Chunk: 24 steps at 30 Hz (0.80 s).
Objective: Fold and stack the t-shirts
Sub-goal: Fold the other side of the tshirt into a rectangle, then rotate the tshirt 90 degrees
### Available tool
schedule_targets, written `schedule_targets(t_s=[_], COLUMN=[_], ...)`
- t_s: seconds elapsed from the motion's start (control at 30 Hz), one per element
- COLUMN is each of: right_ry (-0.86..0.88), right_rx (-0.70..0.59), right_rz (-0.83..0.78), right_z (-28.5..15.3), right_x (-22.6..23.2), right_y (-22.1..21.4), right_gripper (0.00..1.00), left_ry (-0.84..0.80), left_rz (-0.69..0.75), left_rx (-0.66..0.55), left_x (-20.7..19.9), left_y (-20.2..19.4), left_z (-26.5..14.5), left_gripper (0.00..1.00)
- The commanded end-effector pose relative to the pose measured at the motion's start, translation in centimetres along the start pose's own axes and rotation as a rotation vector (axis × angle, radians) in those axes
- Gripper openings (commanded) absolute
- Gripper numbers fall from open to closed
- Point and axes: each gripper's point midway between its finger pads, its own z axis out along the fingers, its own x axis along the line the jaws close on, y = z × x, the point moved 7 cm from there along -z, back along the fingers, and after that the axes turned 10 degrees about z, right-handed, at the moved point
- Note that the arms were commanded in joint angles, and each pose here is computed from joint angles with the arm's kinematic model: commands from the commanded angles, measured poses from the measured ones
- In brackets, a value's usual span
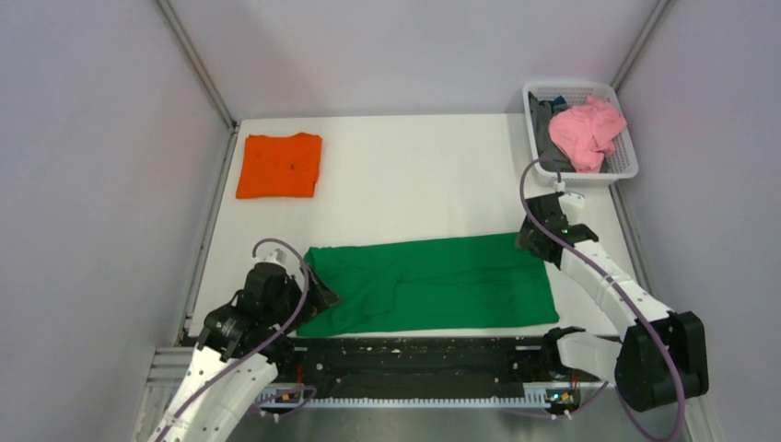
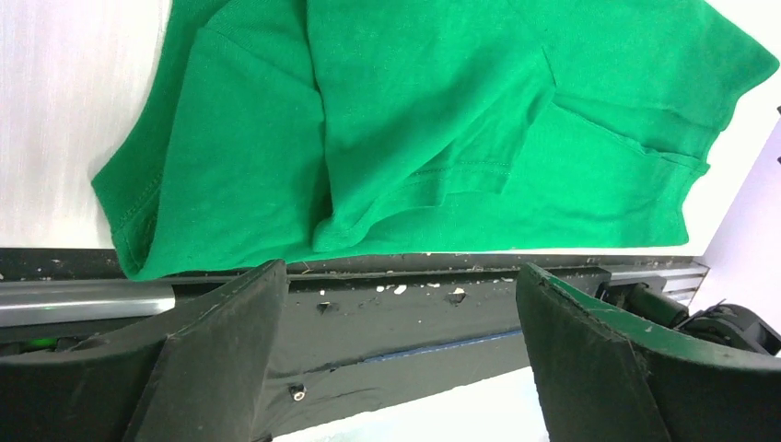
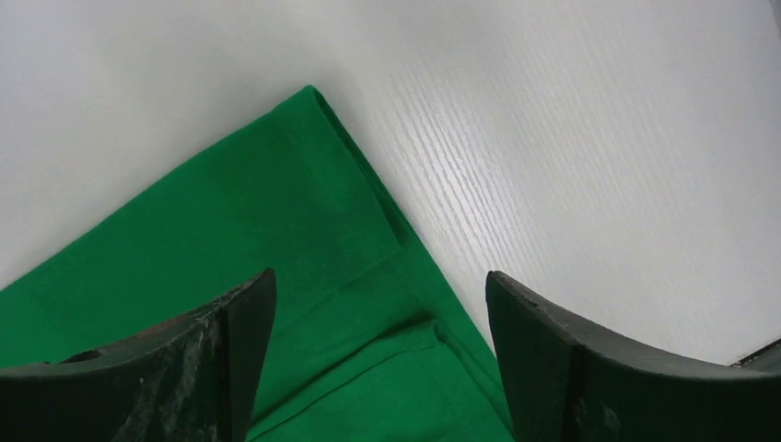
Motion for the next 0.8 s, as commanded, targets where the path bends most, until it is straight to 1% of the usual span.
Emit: schedule_targets(t_s=[0.0, 0.07, 0.13, 0.23, 0.27, 0.3, 0.37, 0.43, 0.47, 0.53, 0.63, 0.7, 0.77], right_ry=[0.040, 0.099, 0.202, 0.446, 0.561, 0.632, 0.727, 0.736, 0.722, 0.688, 0.631, 0.573, 0.549], right_rx=[-0.089, -0.087, -0.070, -0.003, 0.033, 0.074, 0.135, 0.166, 0.175, 0.199, 0.253, 0.271, 0.300], right_rz=[0.082, 0.071, 0.042, -0.034, -0.057, -0.068, -0.083, -0.109, -0.129, -0.157, -0.191, -0.211, -0.221], right_z=[-1.9, -2.4, -2.8, -2.8, -2.9, -2.8, -2.5, -1.9, -1.5, -0.7, 0.3, 0.6, 0.6], right_x=[-0.1, 0.3, 1.2, 3.4, 4.6, 5.5, 6.9, 8.0, 8.5, 9.1, 9.1, 8.4, 7.4], right_y=[1.6, 1.8, 1.6, 0.3, -0.3, -0.9, -1.7, -2.3, -2.7, -3.5, -4.8, -5.4, -6.6], right_gripper=[0.85, 0.87, 0.89, 0.91, 0.91, 0.91, 0.92, 0.94, 0.94, 0.94, 0.94, 0.94, 0.94], left_ry=[-0.039, -0.074, -0.124, -0.181, -0.186, -0.190, -0.305, -0.321, -0.294, -0.170, -0.008, 0.056, 0.099], left_rz=[0.000, 0.021, 0.042, 0.070, 0.073, 0.056, 0.044, 0.014, 0.013, 0.003, 0.015, 0.032, 0.023], left_rx=[-0.039, -0.057, -0.062, -0.023, -0.020, -0.019, -0.040, -0.011, 0.013, 0.067, 0.096, 0.078, 0.024], left_x=[-0.9, -1.8, -3.0, -4.5, -5.0, -5.3, -6.9, -7.4, -7.3, -6.5, -5.3, -5.6, -6.6], left_y=[0.7, 1.6, 2.5, 3.6, 4.2, 4.7, 5.7, 6.2, 6.4, 6.6, 7.6, 9.3, 11.5], left_z=[-1.1, -0.7, 0.1, 2.3, 3.3, 4.5, 7.3, 9.7, 10.9, 13.5, 16.0, 17.1, 18.1], left_gripper=[0.99, 0.99, 0.99, 0.99, 0.99, 0.99, 0.99, 0.99, 0.99, 0.99, 0.99, 0.99, 0.99])
